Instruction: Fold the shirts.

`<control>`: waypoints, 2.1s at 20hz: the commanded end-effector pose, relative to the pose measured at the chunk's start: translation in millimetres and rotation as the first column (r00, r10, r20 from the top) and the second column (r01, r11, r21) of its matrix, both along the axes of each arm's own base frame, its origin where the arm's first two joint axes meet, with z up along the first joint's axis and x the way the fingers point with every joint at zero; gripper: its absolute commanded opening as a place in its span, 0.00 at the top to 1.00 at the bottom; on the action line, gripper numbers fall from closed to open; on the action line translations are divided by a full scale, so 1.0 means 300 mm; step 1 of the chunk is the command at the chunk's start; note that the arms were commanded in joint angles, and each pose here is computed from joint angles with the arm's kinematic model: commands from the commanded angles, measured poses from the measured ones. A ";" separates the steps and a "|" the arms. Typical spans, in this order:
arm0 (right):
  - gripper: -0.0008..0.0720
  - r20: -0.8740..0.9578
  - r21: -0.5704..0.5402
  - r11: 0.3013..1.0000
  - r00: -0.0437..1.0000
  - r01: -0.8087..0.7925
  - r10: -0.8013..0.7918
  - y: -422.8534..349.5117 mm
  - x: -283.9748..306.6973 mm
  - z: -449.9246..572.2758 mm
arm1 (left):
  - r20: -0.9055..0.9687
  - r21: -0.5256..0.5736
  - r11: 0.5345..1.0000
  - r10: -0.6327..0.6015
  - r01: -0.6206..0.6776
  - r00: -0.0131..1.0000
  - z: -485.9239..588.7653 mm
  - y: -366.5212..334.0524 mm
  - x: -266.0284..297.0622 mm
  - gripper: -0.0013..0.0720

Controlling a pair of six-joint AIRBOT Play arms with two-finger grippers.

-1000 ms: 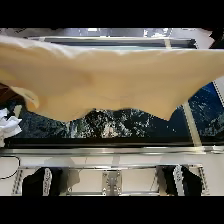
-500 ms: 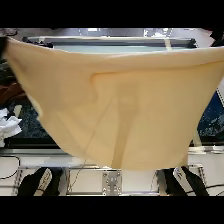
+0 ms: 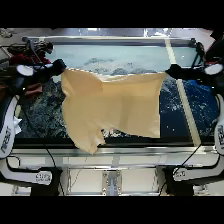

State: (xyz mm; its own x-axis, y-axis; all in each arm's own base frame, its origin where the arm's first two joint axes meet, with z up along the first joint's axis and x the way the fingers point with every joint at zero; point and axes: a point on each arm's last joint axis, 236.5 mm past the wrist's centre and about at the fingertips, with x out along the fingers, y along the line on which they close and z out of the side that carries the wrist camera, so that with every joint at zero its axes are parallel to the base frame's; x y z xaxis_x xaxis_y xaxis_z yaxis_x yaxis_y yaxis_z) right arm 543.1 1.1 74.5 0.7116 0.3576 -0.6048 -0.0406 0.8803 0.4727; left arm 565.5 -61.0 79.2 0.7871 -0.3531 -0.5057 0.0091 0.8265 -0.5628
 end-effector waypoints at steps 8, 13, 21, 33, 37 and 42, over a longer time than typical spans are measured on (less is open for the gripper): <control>0.47 -0.119 -0.261 0.963 0.992 -0.070 0.040 -0.247 -0.132 0.195 | -0.021 0.110 0.990 -0.081 0.083 0.996 0.213 0.256 -0.267 0.03; 0.47 -0.255 -0.146 0.988 0.964 0.044 -0.081 -0.377 -0.518 0.036 | -0.248 0.031 0.995 0.102 -0.098 0.963 -0.102 0.284 -0.709 0.03; 0.46 -0.399 0.210 0.974 0.917 0.090 0.001 -0.098 -0.809 -0.276 | -0.577 -0.271 0.940 0.016 -0.209 0.817 -0.514 0.079 -0.964 0.04; 0.47 -0.361 0.296 0.951 0.932 0.091 0.024 -0.054 -0.782 -0.226 | -0.590 -0.410 0.906 -0.177 -0.104 0.788 -0.593 -0.067 -0.969 0.61; 0.46 -0.377 0.302 0.950 0.925 0.078 0.044 -0.042 -0.801 -0.230 | -0.554 -0.405 0.912 -0.195 -0.058 0.810 -0.584 -0.116 -0.943 0.96; 0.46 -0.638 0.375 0.886 0.769 0.271 0.035 0.064 -1.014 -0.427 | -0.544 -0.403 0.914 -0.196 -0.049 0.816 -0.580 -0.115 -0.937 0.96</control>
